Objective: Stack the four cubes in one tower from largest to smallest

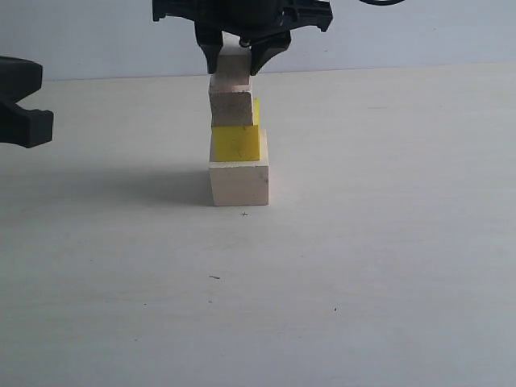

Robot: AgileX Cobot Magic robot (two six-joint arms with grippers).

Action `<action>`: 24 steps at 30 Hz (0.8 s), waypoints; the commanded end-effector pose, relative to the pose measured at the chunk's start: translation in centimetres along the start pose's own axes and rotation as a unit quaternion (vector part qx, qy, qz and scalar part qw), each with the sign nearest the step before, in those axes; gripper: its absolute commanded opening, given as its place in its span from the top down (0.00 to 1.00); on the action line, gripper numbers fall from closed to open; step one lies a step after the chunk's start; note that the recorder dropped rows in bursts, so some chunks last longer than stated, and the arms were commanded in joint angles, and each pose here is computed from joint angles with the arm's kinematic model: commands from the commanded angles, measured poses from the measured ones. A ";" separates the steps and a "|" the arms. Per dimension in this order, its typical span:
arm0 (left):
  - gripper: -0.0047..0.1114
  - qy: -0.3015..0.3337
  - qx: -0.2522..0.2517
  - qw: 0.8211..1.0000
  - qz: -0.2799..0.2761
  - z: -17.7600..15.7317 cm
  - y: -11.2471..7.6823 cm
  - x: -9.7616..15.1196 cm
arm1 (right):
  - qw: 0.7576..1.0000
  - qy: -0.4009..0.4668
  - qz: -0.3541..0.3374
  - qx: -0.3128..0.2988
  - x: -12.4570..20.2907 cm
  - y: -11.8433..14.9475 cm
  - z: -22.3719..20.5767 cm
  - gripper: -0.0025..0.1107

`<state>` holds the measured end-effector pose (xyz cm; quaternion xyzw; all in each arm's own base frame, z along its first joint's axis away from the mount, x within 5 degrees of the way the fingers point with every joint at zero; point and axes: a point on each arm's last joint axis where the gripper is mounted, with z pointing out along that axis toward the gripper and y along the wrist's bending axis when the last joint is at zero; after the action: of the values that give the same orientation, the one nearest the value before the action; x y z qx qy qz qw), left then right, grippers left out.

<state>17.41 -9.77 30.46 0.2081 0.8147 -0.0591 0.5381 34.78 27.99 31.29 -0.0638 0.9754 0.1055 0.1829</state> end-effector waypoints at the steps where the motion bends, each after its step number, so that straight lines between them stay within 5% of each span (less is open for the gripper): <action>1: 0.96 -0.004 0.004 1.000 -0.006 0.0 -0.1 -0.2 | 1.000 -0.015 0.004 0.003 -0.3 0.0 -0.2 0.98; 24: 0.96 -0.006 0.006 1.000 -0.007 0.0 -0.1 -0.3 | 1.000 -0.019 0.011 0.002 -0.4 0.1 0.2 0.98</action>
<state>17.41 -9.81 30.49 0.2091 0.8134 -0.0612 0.5394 35.15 28.15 30.82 -0.0497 0.9752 0.1055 0.1881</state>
